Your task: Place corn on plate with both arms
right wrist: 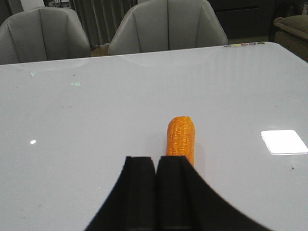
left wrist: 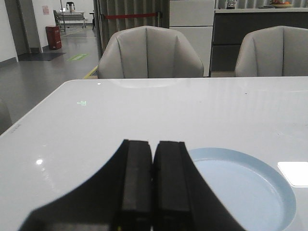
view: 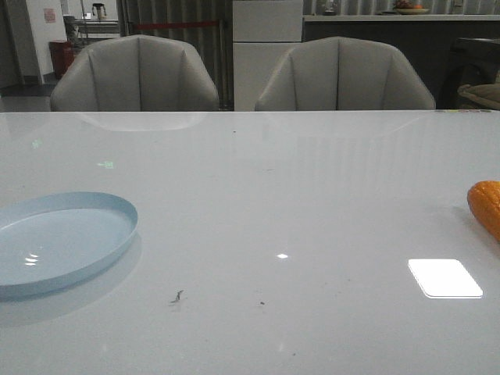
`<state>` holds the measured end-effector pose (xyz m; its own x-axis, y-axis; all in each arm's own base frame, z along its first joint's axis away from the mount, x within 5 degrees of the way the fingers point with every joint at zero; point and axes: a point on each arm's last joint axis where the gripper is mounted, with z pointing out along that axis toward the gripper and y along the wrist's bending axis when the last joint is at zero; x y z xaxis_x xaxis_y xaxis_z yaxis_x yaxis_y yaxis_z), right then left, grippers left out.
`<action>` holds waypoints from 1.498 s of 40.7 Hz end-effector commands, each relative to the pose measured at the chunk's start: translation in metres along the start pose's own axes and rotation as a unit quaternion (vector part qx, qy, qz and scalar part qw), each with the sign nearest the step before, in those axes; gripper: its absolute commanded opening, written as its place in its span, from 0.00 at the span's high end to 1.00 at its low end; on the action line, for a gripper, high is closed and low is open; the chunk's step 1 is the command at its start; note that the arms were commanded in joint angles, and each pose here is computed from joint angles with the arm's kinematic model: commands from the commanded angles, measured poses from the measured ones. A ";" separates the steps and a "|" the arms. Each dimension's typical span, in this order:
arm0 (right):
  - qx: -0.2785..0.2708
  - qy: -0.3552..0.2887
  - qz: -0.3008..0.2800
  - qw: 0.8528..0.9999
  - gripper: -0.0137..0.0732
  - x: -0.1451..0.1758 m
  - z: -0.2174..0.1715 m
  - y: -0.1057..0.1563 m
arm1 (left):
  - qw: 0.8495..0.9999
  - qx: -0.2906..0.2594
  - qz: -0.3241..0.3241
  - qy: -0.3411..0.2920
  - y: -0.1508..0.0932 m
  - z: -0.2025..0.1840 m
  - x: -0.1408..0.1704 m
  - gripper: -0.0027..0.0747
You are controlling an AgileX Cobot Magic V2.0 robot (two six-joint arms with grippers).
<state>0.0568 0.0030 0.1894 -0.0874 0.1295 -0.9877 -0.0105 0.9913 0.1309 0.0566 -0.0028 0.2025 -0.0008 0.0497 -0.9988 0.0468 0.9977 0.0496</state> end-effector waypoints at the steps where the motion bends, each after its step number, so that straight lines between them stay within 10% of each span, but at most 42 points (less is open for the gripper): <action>1: 0.007 -0.062 0.001 0.998 0.78 -0.016 -0.004 0.000 | 1.000 -0.002 -0.008 -0.012 0.000 0.003 0.006 0.84; 41: 0.010 -0.077 0.000 0.997 0.78 -0.019 -0.005 -0.001 | 0.992 -0.012 -0.008 -0.123 0.002 0.000 -0.015 0.84; 51: 0.010 -0.170 0.020 0.985 0.78 -0.057 -0.016 0.002 | 0.985 -0.013 0.022 -0.173 0.003 -0.009 -0.058 0.84; 61: -0.019 -0.133 0.002 0.991 0.78 -0.113 -0.026 0.016 | 0.992 -0.013 0.040 -0.119 0.006 -0.006 -0.103 0.84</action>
<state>0.0412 0.0047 0.2735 0.1263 0.1599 -0.9790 -0.0561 0.9865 0.1539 0.0487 -0.0019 0.2777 0.1920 0.1230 -0.9737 0.0164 0.9916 0.1285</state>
